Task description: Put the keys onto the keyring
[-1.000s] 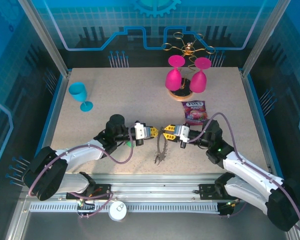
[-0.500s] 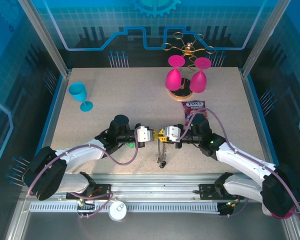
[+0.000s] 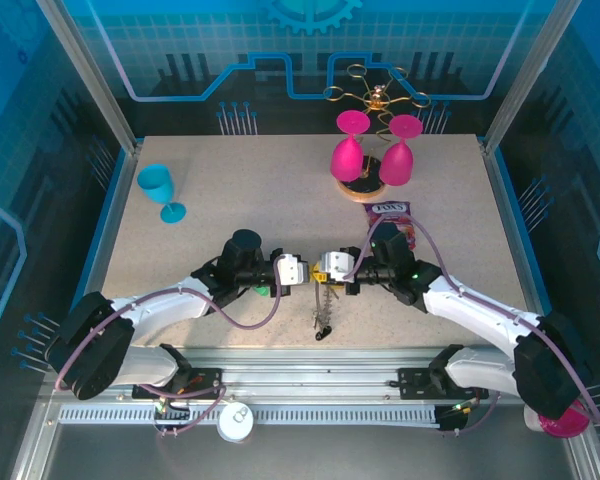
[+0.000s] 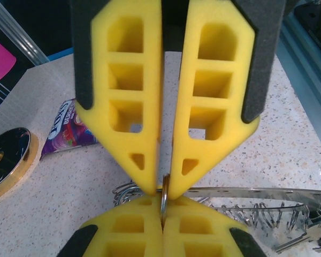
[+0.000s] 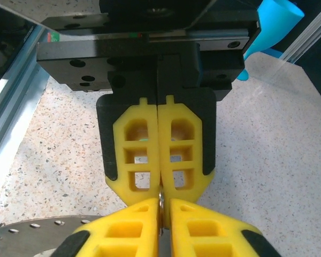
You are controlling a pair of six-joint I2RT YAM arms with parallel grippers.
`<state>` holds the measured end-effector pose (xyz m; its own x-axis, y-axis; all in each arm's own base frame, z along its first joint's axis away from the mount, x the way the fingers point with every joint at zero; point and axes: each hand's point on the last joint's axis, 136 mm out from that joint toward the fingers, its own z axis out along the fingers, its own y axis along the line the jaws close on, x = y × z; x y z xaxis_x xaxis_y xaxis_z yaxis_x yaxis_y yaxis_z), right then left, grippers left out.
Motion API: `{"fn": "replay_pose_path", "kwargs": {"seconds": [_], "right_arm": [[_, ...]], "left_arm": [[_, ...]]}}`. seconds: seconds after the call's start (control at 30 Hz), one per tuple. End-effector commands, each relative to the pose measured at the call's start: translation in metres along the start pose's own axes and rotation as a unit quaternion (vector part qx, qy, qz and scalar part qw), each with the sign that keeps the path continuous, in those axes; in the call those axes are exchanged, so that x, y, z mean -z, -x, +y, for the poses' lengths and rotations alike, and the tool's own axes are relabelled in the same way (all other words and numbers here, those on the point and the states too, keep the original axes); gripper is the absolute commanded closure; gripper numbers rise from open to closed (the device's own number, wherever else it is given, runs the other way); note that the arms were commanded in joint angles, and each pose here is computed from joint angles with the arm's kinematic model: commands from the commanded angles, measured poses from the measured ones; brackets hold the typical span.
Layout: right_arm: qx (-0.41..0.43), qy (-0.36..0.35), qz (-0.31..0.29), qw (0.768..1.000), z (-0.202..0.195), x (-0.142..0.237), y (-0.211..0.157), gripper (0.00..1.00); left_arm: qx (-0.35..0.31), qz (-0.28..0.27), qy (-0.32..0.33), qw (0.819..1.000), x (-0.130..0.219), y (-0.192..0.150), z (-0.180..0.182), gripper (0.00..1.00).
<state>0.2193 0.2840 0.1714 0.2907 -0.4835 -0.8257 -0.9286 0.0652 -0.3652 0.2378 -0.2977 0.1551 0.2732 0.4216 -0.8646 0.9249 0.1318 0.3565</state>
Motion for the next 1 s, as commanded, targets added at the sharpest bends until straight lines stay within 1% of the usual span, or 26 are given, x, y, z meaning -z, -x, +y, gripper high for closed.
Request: {"fn": "replay_pose_path", "kwargs": {"seconds": [0.0, 0.07, 0.17, 0.2, 0.23, 0.33, 0.4, 0.47, 0.5, 0.63, 0.67, 0.8, 0.83, 0.87, 0.9, 0.93, 0.97], "right_arm": [[0.008, 0.013, 0.026, 1.000, 0.003, -0.006, -0.004, 0.88], [0.010, 0.017, 0.035, 0.999, 0.004, -0.008, -0.007, 0.91], [0.010, 0.018, 0.041, 0.999, 0.005, -0.008, -0.010, 1.00], [0.010, 0.017, 0.040, 0.999, 0.005, -0.008, -0.009, 1.00], [0.010, 0.016, 0.039, 0.999, 0.005, -0.008, -0.009, 1.00], [0.010, 0.015, 0.038, 0.999, 0.005, -0.006, -0.008, 1.00], [0.007, 0.018, 0.042, 0.999, 0.006, -0.005, -0.008, 1.00], [0.005, 0.019, 0.047, 0.999, 0.006, -0.005, -0.008, 1.00], [0.003, 0.019, 0.049, 0.999, 0.006, -0.005, -0.009, 1.00], [0.004, 0.024, 0.048, 0.999, 0.006, -0.006, -0.004, 1.00], [0.004, 0.025, 0.049, 0.998, 0.007, -0.007, -0.003, 1.00], [-0.010, 0.014, 0.027, 0.999, 0.004, -0.006, 0.004, 1.00], [-0.020, -0.002, 0.015, 1.000, 0.000, -0.004, 0.006, 0.90], [-0.031, -0.023, -0.001, 0.999, -0.006, 0.001, 0.006, 0.75], [-0.039, -0.039, -0.019, 0.998, -0.010, 0.006, 0.007, 0.68], [-0.047, -0.053, -0.041, 0.997, -0.013, 0.011, 0.007, 0.66], [-0.050, -0.065, -0.064, 0.995, -0.017, 0.017, 0.008, 0.65]], "left_arm": [[-0.031, -0.028, 0.001, 0.999, -0.002, 0.024, 0.008, 1.00], [-0.031, -0.027, 0.001, 0.999, -0.002, 0.025, 0.008, 1.00], [-0.031, -0.025, 0.005, 0.999, 0.000, 0.025, 0.010, 1.00], [-0.029, -0.022, 0.008, 0.999, 0.000, 0.024, 0.010, 0.95], [-0.026, -0.019, 0.013, 0.999, 0.001, 0.023, 0.012, 0.87], [-0.022, -0.011, 0.026, 0.999, 0.003, 0.021, 0.015, 0.82], [-0.019, -0.005, 0.031, 0.999, 0.004, 0.021, 0.017, 0.82], [-0.016, 0.003, 0.029, 0.999, 0.005, 0.020, 0.017, 0.82], [-0.017, 0.007, 0.027, 0.999, 0.005, 0.020, 0.016, 0.85], [-0.018, 0.019, 0.022, 0.999, 0.004, 0.016, 0.014, 0.98], [-0.019, 0.019, 0.021, 0.999, 0.003, 0.017, 0.014, 1.00], [-0.024, 0.016, 0.022, 0.999, 0.002, 0.019, 0.014, 1.00], [-0.026, 0.013, 0.028, 0.999, 0.002, 0.019, 0.015, 1.00], [-0.026, 0.006, 0.033, 0.999, 0.003, 0.021, 0.015, 1.00], [-0.025, -0.006, 0.039, 0.999, 0.005, 0.024, 0.016, 1.00], [-0.018, -0.023, 0.044, 0.999, 0.006, 0.028, 0.016, 1.00], [-0.011, -0.039, 0.042, 0.998, 0.006, 0.032, 0.014, 1.00]]}}
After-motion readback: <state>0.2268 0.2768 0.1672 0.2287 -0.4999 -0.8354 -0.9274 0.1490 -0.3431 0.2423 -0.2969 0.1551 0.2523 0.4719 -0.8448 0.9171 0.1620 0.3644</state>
